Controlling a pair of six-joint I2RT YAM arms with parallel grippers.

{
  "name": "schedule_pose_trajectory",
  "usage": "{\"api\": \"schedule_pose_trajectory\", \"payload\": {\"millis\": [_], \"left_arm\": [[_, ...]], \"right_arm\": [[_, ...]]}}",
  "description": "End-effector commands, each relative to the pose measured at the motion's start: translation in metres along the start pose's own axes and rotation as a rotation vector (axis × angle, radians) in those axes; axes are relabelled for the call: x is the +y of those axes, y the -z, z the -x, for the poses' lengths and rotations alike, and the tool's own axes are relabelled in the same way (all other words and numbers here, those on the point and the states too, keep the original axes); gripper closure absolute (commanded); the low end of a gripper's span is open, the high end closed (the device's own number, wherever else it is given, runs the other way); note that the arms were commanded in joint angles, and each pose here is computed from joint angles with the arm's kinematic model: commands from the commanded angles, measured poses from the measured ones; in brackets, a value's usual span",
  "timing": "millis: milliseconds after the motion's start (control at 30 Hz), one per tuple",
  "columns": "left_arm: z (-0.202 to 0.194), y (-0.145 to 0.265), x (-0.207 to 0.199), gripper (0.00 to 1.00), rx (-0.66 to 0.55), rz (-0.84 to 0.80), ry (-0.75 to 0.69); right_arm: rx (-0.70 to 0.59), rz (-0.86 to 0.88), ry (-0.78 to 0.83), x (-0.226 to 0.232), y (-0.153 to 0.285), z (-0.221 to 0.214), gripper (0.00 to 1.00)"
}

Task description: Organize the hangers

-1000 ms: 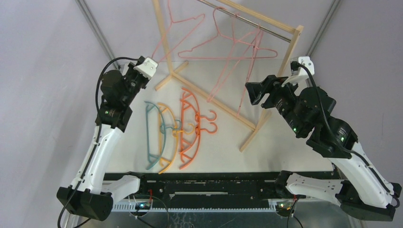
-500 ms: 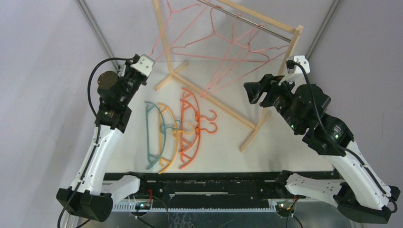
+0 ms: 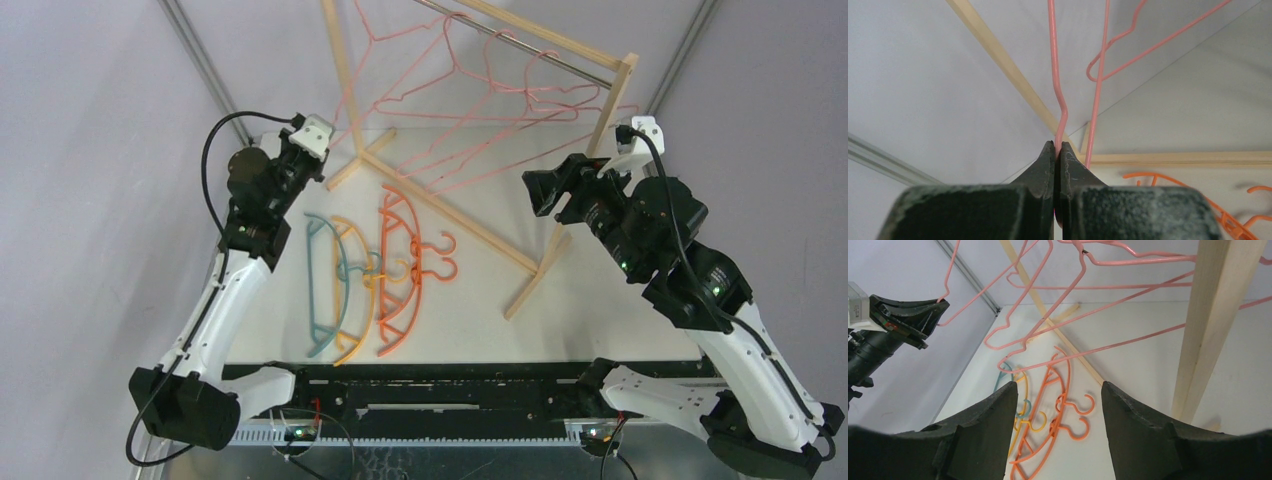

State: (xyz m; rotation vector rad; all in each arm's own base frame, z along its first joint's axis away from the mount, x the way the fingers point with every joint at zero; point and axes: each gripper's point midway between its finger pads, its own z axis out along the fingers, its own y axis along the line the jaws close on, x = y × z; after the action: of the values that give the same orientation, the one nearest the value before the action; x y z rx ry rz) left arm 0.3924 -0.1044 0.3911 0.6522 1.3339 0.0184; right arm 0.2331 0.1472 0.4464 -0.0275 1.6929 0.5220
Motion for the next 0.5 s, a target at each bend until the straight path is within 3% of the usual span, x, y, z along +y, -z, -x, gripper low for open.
{"api": "schedule_pose_trajectory", "payload": {"millis": [0, 467], "left_arm": [[0.033, -0.006, 0.006, 1.00, -0.124, 0.016, 0.023], [0.028, -0.026, -0.029, 1.00, -0.121, -0.124, 0.056]], "right_arm": [[-0.012, 0.016, -0.030, 0.002, 0.002, 0.004, 0.30], [-0.010, 0.011, -0.033, -0.002, 0.003, 0.003, 0.30]]}}
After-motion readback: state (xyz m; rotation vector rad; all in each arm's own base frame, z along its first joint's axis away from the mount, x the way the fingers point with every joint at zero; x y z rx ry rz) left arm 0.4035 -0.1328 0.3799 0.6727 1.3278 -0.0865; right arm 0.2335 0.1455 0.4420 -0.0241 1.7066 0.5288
